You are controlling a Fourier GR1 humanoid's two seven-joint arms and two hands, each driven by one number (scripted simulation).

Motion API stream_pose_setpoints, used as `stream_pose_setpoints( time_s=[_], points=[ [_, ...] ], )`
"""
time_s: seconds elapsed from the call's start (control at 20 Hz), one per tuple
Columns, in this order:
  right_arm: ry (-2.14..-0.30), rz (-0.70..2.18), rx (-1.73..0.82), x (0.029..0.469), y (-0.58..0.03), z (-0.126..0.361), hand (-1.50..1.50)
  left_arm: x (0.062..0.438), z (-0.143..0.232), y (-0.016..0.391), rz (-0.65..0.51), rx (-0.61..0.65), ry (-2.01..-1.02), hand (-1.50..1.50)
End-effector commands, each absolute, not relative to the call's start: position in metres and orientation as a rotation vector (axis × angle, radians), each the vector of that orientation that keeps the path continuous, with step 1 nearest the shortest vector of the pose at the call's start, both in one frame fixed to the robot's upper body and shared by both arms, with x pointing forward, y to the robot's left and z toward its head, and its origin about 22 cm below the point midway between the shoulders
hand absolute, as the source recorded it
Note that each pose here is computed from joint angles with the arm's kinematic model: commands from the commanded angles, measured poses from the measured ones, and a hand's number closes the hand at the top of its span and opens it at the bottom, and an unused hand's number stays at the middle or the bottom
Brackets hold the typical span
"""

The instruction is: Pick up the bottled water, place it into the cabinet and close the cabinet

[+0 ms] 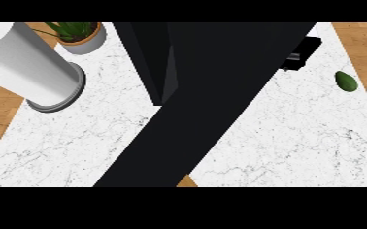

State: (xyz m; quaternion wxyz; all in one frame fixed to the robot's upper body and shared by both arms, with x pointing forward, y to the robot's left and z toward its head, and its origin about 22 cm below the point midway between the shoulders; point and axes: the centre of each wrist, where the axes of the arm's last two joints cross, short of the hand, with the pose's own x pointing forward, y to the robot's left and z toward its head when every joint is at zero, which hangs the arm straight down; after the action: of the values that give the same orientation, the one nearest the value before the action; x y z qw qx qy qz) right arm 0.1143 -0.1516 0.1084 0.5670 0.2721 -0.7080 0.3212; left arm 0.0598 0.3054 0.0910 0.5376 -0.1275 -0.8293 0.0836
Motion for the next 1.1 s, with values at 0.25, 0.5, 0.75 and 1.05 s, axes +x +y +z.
stream_pose_setpoints(
  time_s=[0.25, 0.5, 0.75, 1.05],
  points=[
    [-1.626, 0.516, 0.724, 0.152, -0.127, 0.118, 1.5, 0.046, 0.102, 0.321, 0.209, -0.35, -1.991, -1.5],
    [-1.619, 0.436, 0.755, 0.188, -0.132, 0.117, 1.5, 0.044, 0.098, 0.338, 0.211, -0.339, -2.002, -1.5],
    [-1.635, 0.377, 0.751, 0.257, -0.129, 0.137, 1.5, 0.037, 0.101, 0.342, 0.236, -0.352, -1.999, -1.5],
    [-1.581, 0.395, 0.772, 0.323, -0.121, 0.165, 1.5, 0.02, 0.107, 0.366, 0.251, -0.32, -2.016, -1.5]
  ],
)
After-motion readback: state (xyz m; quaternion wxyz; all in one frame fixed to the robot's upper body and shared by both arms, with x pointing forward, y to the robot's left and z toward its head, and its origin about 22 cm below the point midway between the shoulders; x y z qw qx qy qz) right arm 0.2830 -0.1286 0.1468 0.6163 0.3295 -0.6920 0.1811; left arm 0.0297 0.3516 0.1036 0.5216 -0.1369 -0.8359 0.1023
